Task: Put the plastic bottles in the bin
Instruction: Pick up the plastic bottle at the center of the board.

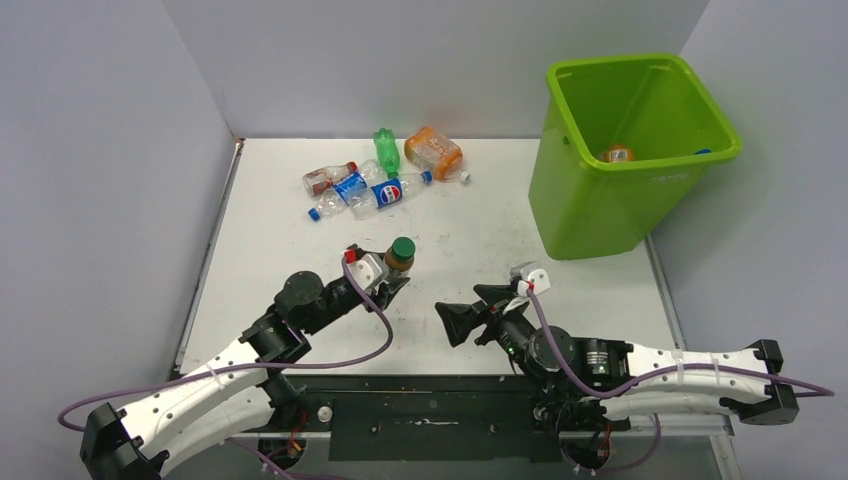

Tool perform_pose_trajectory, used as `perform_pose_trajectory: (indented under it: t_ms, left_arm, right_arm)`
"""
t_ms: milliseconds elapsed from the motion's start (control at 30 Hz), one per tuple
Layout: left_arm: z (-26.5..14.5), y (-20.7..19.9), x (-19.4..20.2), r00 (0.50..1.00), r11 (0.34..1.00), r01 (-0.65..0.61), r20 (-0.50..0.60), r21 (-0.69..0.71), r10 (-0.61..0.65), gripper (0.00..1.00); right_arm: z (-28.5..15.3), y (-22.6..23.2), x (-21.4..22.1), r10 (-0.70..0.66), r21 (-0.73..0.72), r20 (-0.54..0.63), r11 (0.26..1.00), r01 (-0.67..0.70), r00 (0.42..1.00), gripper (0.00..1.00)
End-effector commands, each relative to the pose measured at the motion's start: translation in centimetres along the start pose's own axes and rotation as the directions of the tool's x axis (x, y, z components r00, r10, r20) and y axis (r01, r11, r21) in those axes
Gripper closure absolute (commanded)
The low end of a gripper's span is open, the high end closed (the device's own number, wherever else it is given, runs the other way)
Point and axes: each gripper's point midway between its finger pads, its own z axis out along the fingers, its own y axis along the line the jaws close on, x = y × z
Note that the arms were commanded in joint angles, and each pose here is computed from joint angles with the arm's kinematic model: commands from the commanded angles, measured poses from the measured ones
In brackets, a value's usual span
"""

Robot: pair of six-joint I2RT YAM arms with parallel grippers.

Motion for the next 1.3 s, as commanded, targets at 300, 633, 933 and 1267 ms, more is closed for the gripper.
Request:
perform_pose_trajectory:
  t_ms: [300,633,933,1267]
  left_arm:
    - [0.0,-0.8,-3.8,0.993,0.999,-0.009,0.120,0.039,0.004,1.00]
    - [-0.3,-2.1,-4.4,0.991,0.997,-0.017,0.136,0.080,0.006,1.00]
    - [-1.0,-1.9,-5.2,0.986,0.997,-0.023,0.167,0.068,0.011,1.00]
    - [-1.2,-2.1,-5.7,0.983,0.997,-0.013,0.182,0.073,-0.001,1.00]
  right_arm:
    - [1.3,4.7,-6.9,-0.087,-0.067,0.132,0.993,0.097,0.987,0.10]
    - [6.0,5.7,-8.5,-0.122,0.034,0.080,0.992,0.119,0.989,0.04]
    - [8.6,5.8,-6.8,-0.066,-0.011,0.017,0.998,0.066,0.998,0.17]
    - [9.8,6.4,-5.1,-0.057,-0.032,-0.009,0.998,0.056,0.998,0.12]
